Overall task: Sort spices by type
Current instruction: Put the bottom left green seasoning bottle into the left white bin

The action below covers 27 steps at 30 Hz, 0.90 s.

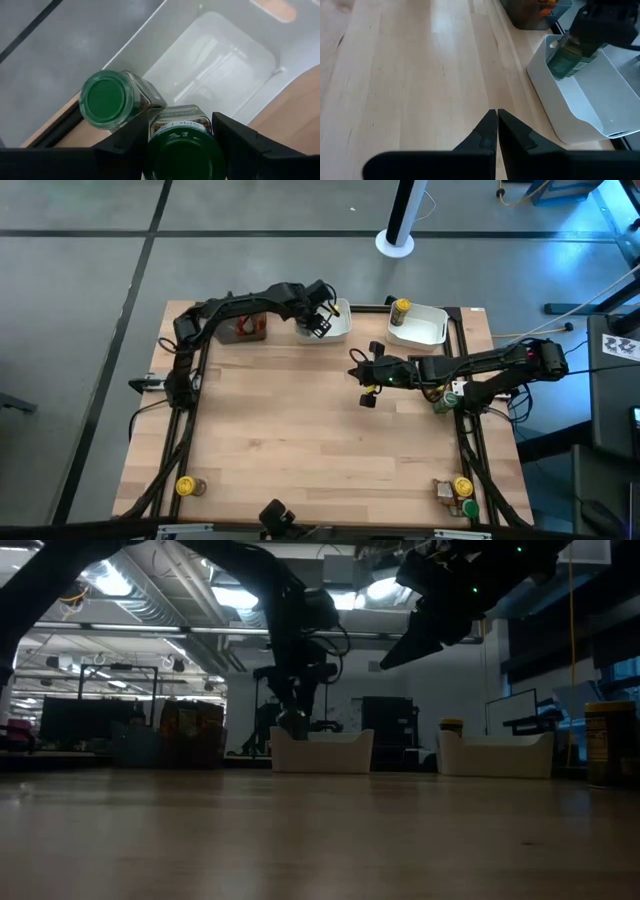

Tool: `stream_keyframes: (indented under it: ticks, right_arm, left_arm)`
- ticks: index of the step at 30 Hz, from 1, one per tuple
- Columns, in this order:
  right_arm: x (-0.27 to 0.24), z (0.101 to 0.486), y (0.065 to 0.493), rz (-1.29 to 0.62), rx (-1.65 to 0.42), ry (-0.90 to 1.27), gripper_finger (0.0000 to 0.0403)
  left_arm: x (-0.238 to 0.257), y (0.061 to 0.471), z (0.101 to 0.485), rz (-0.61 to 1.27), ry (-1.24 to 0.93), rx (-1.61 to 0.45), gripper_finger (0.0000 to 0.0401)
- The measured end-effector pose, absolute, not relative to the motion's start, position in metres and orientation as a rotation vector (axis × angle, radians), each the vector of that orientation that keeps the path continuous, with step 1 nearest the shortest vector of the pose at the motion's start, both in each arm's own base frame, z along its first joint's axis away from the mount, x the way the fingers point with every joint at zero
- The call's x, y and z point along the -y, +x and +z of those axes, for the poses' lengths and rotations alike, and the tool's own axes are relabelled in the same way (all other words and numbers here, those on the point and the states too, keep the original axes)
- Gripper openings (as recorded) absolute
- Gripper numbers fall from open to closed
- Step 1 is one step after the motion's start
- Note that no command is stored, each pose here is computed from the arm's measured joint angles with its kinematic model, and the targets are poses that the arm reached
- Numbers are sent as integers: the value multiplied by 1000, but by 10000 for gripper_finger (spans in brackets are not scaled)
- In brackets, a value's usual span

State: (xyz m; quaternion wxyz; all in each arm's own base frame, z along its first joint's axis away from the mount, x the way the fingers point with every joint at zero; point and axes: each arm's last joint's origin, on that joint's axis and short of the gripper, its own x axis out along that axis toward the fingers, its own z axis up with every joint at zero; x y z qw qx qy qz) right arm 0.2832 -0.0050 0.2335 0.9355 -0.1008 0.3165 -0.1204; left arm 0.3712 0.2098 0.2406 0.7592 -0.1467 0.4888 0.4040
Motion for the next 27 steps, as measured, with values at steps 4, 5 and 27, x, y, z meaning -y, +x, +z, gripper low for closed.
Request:
stream_keyframes:
  ticks: [4, 5, 27]
  right_arm:
    - [5, 233, 283, -246, -648, -206, 17]
    - [5, 233, 283, -246, -648, -206, 17]
    - [5, 233, 283, -245, -651, -206, 17]
  left_arm:
    - [-211, 373, 231, 888, -327, -1096, 183]
    - [-211, 373, 228, 888, -327, -1107, 183]
    - [-210, 371, 225, 859, -293, -1166, 232]
